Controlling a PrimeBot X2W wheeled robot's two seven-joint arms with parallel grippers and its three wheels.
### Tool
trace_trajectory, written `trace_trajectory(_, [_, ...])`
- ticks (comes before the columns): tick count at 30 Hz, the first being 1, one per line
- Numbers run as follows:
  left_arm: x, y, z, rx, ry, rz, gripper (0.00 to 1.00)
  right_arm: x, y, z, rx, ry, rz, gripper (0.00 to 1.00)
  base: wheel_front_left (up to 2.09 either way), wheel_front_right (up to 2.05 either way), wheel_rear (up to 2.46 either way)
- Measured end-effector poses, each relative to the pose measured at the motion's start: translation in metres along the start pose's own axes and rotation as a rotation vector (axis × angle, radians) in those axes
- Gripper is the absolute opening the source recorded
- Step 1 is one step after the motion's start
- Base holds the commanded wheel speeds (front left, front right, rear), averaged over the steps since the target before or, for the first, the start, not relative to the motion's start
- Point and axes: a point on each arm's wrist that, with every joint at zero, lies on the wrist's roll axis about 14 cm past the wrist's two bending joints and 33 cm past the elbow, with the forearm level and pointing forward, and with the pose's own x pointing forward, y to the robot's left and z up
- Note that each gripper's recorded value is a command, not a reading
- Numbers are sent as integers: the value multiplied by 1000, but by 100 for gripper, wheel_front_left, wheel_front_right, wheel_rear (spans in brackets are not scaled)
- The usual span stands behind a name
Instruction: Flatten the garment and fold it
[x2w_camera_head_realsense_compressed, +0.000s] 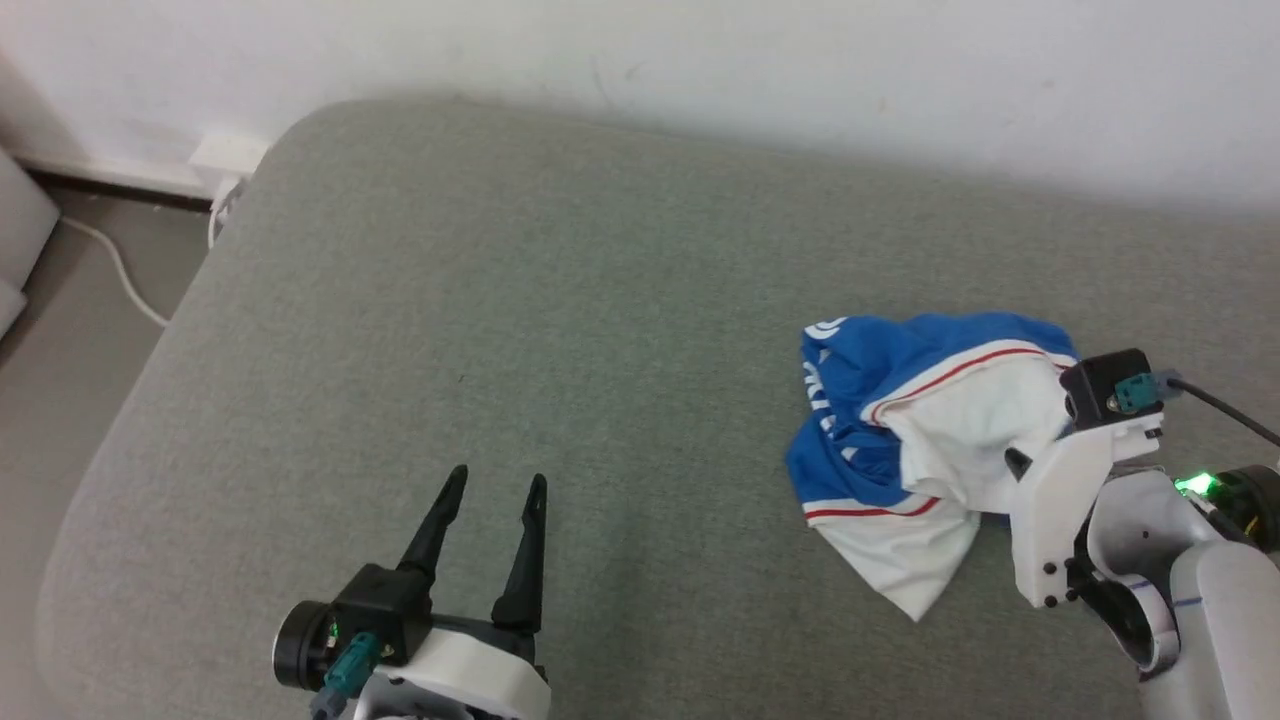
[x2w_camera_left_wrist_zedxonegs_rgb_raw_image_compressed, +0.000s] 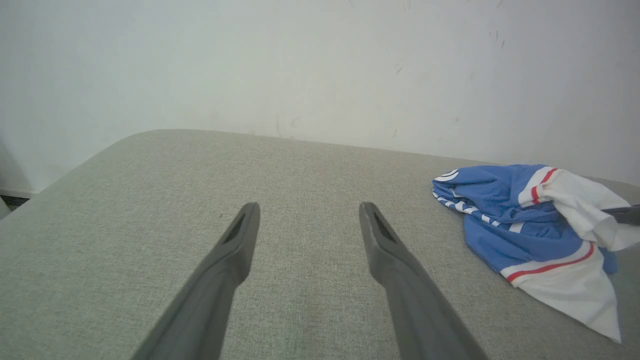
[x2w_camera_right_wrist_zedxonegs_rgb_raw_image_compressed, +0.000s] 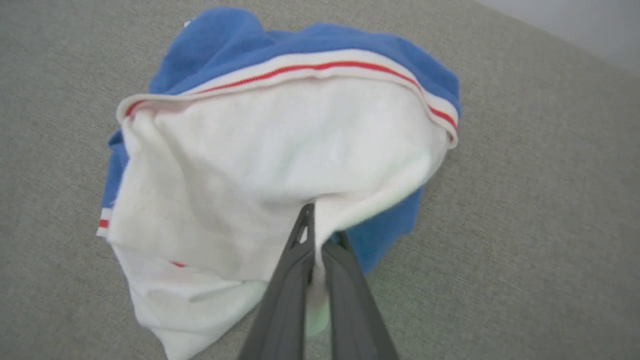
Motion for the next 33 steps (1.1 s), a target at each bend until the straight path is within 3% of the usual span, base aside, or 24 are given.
trace_trajectory(8, [4, -20, 6, -11, -27, -73, 100, -60, -36, -15, -10, -7, -108, 0, 0, 0, 0])
trace_trajectory(15, [10, -42, 14, -20, -55, -144, 100, -114, -89, -91, 58, 188, -278, 0, 0, 0, 0])
trace_trajectory(21, [14, -51, 16, -26, -62, -172, 100, -125, -103, -143, 114, 309, -328, 0, 0, 0, 0])
trace_trajectory(22, [15, -52, 15, -27, -59, -173, 100, -123, -103, -146, 117, 307, -327, 19, 0, 0, 0])
trace_trajectory(23, [15, -53, 14, -27, -56, -175, 100, -120, -102, -146, 117, 294, -326, 100, 0, 0, 0])
trace_trajectory(27, [19, -56, 17, -28, -63, -186, 100, -107, -97, -124, 133, 167, -311, 100, 0, 0, 0])
trace_trajectory(33, [20, -60, 18, -69, -64, -196, 100, -109, -95, -41, 107, -217, -315, 100, 0, 0, 0])
